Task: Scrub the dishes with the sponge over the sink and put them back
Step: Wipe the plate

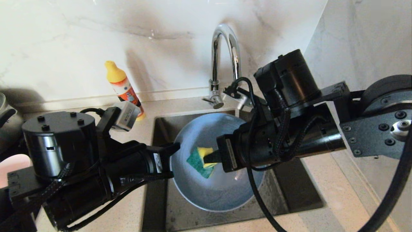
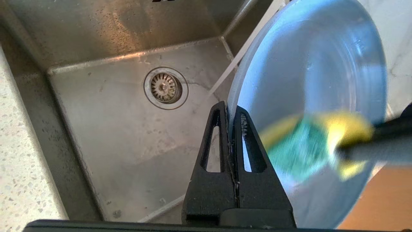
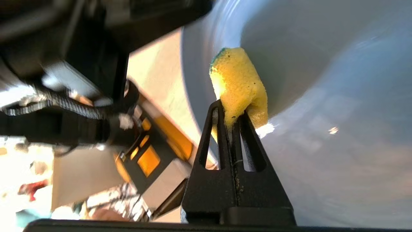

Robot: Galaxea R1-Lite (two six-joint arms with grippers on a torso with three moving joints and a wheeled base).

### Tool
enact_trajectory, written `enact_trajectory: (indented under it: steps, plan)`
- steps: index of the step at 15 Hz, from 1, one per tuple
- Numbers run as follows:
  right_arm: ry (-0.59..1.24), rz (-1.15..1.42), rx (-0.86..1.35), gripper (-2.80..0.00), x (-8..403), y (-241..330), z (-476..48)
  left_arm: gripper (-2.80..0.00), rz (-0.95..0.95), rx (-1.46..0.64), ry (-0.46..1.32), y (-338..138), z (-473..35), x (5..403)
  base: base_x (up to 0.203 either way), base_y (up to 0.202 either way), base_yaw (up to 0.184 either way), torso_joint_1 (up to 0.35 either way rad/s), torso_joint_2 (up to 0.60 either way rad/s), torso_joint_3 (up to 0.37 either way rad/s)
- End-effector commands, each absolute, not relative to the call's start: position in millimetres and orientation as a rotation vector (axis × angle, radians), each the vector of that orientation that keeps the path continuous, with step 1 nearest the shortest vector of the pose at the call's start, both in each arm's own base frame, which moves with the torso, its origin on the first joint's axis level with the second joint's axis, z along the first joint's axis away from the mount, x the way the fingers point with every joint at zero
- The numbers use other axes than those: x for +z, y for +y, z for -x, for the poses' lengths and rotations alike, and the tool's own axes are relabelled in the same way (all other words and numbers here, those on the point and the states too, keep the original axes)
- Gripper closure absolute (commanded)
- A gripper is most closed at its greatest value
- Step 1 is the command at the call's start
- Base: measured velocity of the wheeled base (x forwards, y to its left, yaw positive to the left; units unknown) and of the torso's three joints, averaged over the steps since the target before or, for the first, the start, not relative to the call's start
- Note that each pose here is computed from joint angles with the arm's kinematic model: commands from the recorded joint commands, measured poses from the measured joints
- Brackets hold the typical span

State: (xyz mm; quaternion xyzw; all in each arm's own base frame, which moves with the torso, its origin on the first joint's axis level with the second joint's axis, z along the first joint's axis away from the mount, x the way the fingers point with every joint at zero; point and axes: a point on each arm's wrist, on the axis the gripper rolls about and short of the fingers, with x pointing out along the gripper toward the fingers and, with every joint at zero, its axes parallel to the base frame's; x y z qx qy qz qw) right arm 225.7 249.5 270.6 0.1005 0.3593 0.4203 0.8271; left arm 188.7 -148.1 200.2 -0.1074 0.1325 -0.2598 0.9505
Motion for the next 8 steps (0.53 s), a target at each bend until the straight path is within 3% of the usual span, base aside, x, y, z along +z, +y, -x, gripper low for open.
enact_trajectory:
  steps: [1,8]
  plan:
    - [0.714,-0.237,0.869,0.0,287.1,232.0,-223.5,0.0,0.23,-0.524,0.273,-148.4,-189.5,200.0,0.0,0.0,0.0,0.0,0.0,0.0]
    - [0.515,-0.321,0.845,0.0,360.1,137.5,-152.3,0.0,0.275,-0.45,0.426,-165.2,-226.9,187.1,0.0,0.0,0.0,0.0,0.0,0.0]
